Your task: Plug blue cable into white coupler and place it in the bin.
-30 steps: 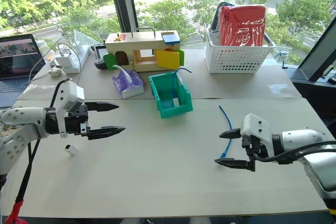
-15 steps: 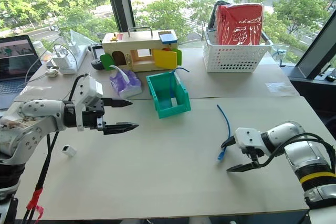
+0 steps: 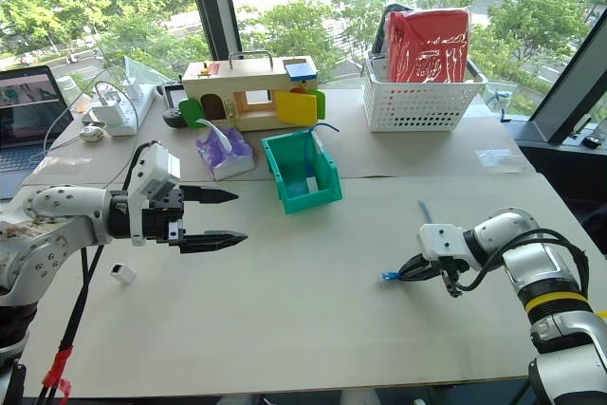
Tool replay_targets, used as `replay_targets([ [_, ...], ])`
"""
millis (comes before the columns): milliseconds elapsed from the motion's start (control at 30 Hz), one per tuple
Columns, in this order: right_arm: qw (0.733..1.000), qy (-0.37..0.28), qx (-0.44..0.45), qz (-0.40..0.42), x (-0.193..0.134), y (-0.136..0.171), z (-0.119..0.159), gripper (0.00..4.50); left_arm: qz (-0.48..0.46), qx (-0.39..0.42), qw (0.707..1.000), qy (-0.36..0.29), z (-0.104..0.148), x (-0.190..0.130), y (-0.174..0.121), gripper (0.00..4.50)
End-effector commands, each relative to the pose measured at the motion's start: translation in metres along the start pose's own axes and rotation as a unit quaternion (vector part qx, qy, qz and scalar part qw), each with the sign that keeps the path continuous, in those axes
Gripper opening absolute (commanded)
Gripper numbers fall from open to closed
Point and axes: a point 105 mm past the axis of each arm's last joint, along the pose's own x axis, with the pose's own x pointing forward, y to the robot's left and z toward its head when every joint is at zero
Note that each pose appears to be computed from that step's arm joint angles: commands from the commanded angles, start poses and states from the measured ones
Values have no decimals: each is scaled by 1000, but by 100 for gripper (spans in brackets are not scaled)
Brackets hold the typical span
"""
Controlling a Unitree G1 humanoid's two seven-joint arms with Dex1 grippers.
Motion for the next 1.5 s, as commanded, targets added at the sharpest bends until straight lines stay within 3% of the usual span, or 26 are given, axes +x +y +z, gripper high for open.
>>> replay_targets([
  [33, 1000, -15, 1, 4, 3, -1, 10, 1, 2, 19, 1000, -7, 6, -5, -4, 450],
  [233, 998, -59, 13, 0, 19, -10, 61, 1, 0, 26, 999, 18, -3, -7, -5, 450],
  [400, 994, -105, -1, -16, 66, -20, 108, 1, -11, 30, 998, 45, -17, -4, -10, 450],
  [633, 993, -101, 20, -51, 113, -32, 117, 1, -73, 34, 993, 92, -39, 17, -27, 450],
  [1133, 995, -88, -9, -44, 142, -16, 125, 1, -100, 45, 979, 172, -76, 59, -10, 450],
  [1233, 995, -89, -9, -44, 142, -14, 125, 0, -91, 44, 982, 162, -70, 65, 0, 370],
  [1500, 995, -89, -10, -46, 140, -12, 123, 0, -120, 43, 977, 171, -74, 69, -3, 68],
])
